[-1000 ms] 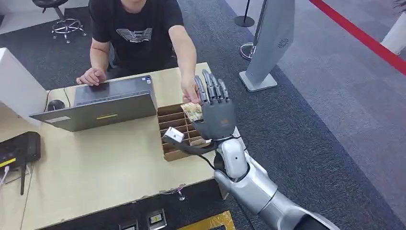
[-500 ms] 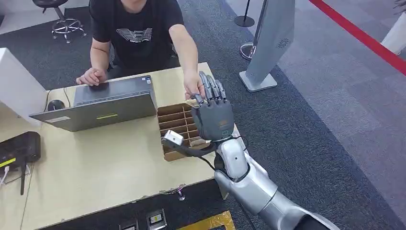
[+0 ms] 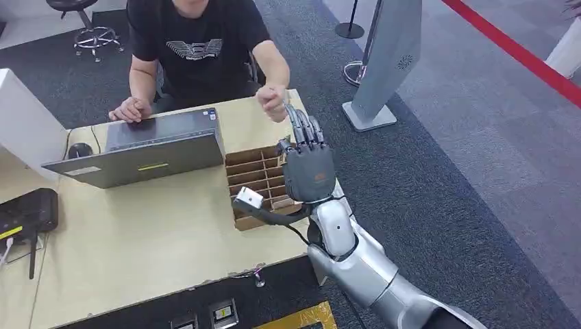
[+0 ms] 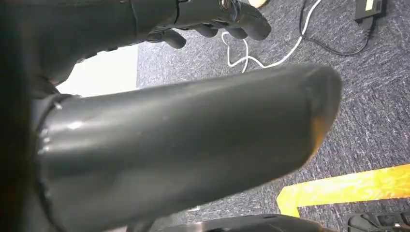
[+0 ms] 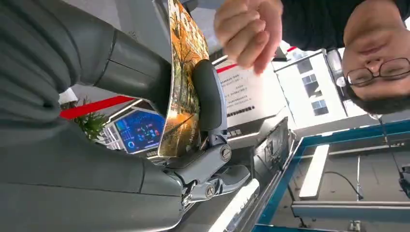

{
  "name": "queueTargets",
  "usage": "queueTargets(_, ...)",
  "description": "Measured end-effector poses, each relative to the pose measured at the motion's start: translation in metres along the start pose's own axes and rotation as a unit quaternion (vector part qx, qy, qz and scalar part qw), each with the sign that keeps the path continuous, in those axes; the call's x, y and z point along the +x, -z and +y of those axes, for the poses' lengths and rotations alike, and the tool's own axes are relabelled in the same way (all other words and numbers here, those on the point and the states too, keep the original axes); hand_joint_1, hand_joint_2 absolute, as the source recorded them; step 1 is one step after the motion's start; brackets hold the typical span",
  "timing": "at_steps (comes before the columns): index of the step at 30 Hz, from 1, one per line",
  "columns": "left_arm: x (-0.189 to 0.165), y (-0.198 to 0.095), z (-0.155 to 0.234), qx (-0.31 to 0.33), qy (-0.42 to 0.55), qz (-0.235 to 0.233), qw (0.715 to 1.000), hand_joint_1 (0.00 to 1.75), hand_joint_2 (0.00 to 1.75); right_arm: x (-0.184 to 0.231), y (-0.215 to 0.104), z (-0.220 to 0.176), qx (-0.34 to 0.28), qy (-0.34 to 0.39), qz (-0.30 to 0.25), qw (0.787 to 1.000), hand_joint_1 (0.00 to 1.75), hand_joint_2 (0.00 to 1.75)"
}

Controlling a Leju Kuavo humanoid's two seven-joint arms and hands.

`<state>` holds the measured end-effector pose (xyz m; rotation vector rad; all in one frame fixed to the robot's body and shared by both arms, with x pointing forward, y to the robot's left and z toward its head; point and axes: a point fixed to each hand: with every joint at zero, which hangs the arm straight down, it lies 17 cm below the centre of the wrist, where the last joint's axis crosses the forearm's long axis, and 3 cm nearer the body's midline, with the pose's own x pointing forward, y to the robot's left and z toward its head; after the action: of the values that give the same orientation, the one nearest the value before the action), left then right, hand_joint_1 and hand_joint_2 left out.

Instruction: Pass the card to the sensor for recognition and then transmit it.

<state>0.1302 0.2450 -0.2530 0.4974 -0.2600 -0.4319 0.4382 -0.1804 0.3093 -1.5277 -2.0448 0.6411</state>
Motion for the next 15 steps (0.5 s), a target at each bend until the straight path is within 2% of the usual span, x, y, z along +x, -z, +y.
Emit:
queueTargets(9, -0.001, 0.0, 0.0, 0.001, -0.003, 0.002, 1.0, 0.0, 0.0, -0.002, -0.001, 0.0, 0.0, -0.004, 0.004, 1.0, 1.75, 1.75)
queueTargets(13, -0.002, 0.0, 0.001, 0.003, -0.01, 0.007, 1.0, 0.0, 0.0, -0.012, -0.005, 0.001, 0.002, -0.012, 0.024, 1.0, 1.75, 1.75)
queueTargets(15, -0.005, 0.0, 0.002, 0.006, -0.021, 0.012, 1.0, 0.0, 0.0, -0.034, -0.016, 0.005, 0.014, -0.022, 0.057, 0.998, 1.75, 1.75)
